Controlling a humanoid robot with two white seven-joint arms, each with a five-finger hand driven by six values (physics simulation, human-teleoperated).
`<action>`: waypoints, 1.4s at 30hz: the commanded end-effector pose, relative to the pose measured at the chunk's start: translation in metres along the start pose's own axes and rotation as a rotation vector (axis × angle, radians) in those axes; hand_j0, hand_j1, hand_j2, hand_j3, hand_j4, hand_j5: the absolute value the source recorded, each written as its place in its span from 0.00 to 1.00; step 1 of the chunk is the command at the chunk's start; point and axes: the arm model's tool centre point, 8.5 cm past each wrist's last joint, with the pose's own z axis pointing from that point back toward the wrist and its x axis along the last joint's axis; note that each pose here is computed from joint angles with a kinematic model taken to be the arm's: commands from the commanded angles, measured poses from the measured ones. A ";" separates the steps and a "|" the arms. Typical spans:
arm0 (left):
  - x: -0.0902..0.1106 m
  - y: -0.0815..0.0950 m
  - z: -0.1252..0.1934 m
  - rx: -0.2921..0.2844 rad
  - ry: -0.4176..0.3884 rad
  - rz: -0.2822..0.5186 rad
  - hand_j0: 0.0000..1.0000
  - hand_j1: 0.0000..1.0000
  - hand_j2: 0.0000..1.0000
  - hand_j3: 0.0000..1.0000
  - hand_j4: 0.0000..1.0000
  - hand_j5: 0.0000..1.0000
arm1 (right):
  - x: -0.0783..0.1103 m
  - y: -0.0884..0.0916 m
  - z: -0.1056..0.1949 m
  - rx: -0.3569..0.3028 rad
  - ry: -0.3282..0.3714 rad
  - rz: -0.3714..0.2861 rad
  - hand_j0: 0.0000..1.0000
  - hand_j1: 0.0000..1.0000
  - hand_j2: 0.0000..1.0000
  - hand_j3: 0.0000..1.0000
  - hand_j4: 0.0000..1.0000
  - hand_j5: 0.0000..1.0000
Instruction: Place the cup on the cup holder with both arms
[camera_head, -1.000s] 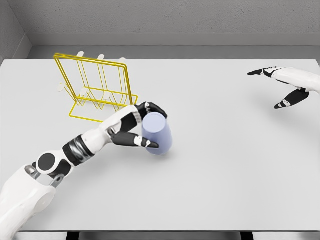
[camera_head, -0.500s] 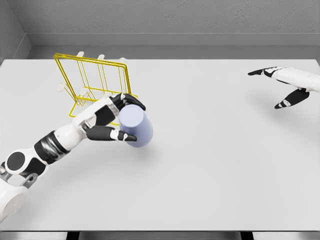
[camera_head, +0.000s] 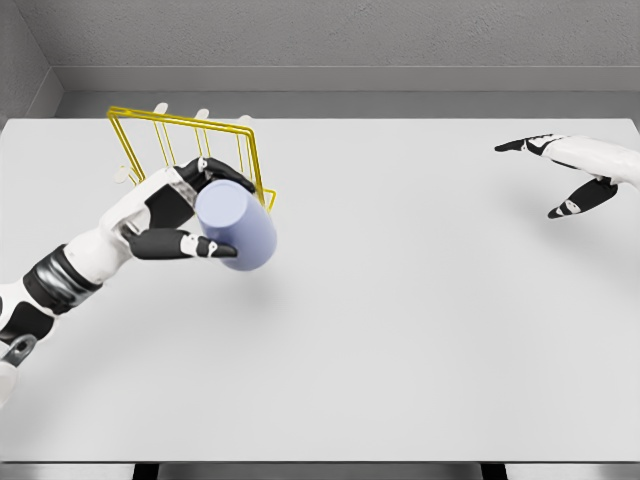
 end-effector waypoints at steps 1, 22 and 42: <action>0.005 0.005 0.003 0.013 -0.006 0.009 0.50 0.50 0.50 0.50 0.50 0.50 | 0.000 0.000 0.000 -0.003 -0.002 -0.006 1.00 1.00 1.00 1.00 1.00 1.00; 0.047 0.038 -0.011 0.043 -0.084 -0.039 0.50 0.50 0.50 0.50 0.50 0.50 | 0.001 -0.001 -0.001 -0.005 -0.003 -0.005 1.00 1.00 1.00 1.00 1.00 1.00; 0.041 0.061 -0.009 0.097 -0.039 -0.043 0.50 0.50 0.50 0.50 0.50 0.50 | -0.001 -0.001 0.000 -0.005 0.003 -0.006 1.00 1.00 1.00 1.00 1.00 1.00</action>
